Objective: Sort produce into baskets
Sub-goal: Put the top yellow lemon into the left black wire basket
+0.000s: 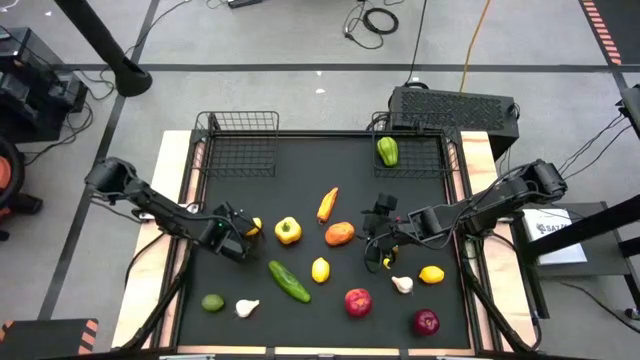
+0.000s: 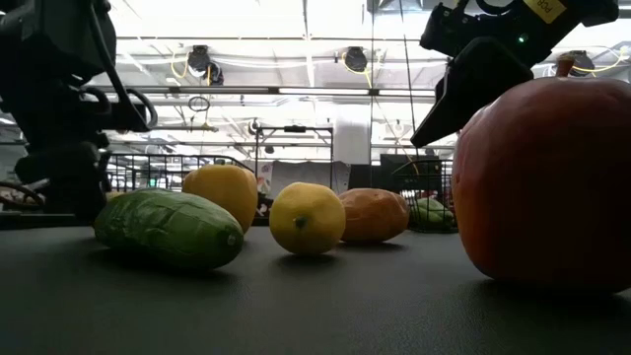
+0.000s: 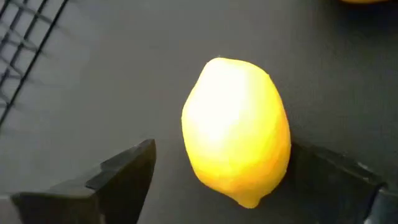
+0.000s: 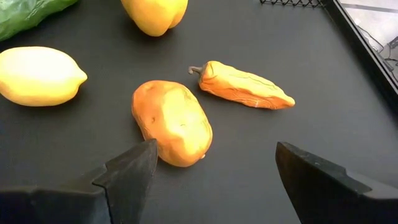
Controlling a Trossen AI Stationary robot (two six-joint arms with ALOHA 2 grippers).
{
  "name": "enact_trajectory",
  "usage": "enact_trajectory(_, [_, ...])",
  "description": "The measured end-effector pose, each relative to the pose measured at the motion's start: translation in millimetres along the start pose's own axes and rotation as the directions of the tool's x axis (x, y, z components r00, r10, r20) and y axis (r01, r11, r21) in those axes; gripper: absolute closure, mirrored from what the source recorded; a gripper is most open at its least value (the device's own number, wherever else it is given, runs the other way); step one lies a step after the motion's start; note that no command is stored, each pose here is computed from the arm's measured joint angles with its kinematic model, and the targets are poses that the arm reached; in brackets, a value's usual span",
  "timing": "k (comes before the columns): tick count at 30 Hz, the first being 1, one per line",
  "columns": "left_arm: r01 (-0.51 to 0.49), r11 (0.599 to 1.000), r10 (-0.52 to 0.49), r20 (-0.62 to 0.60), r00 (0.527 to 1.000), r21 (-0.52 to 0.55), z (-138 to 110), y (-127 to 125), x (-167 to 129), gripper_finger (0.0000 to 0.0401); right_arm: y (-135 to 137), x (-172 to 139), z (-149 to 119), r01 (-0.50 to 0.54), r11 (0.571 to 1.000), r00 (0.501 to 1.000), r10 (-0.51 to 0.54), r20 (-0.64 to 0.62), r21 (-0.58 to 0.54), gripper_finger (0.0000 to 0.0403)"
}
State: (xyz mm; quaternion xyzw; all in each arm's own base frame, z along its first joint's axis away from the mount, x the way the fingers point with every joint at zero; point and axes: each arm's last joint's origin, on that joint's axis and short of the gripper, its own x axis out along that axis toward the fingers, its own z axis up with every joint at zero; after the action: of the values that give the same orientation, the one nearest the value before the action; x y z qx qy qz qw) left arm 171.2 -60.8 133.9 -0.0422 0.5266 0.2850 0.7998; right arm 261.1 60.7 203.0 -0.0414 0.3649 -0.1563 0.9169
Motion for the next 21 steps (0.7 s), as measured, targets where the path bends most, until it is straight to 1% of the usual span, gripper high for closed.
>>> enact_trajectory(8, [0.020, 0.996, -0.022, 0.018, 1.000, 0.082, 2, -3, 0, 0.0139, 0, 0, 0, 0.001, 1.000, 1.000, -0.001, 0.001, 0.000, 0.0085])
enact_trajectory(11, [0.018, 0.994, -0.021, 0.017, 1.000, 0.112, 2, -3, 1, 0.0165, 0, 0, 0, 0.001, 1.000, 1.000, -0.001, 0.001, 0.000, 0.0085])
enact_trajectory(13, [0.018, 0.991, -0.020, 0.017, 1.000, 0.130, 2, -3, 1, 0.0176, 0, 0, 0, 0.001, 1.000, 1.000, -0.001, 0.001, 0.000, 0.0085])
enact_trajectory(16, [0.017, 0.989, -0.019, 0.014, 1.000, 0.147, 4, -3, -2, 0.0179, 0, 0, 0, 0.002, 1.000, 1.000, -0.002, 0.001, 0.000, 0.0085])
enact_trajectory(21, [0.044, 0.980, -0.052, 0.041, 0.998, 0.192, 21, -5, -23, 0.0176, 0, 0, 0, 0.006, 1.000, 1.000, -0.006, 0.002, 0.001, 0.0085])
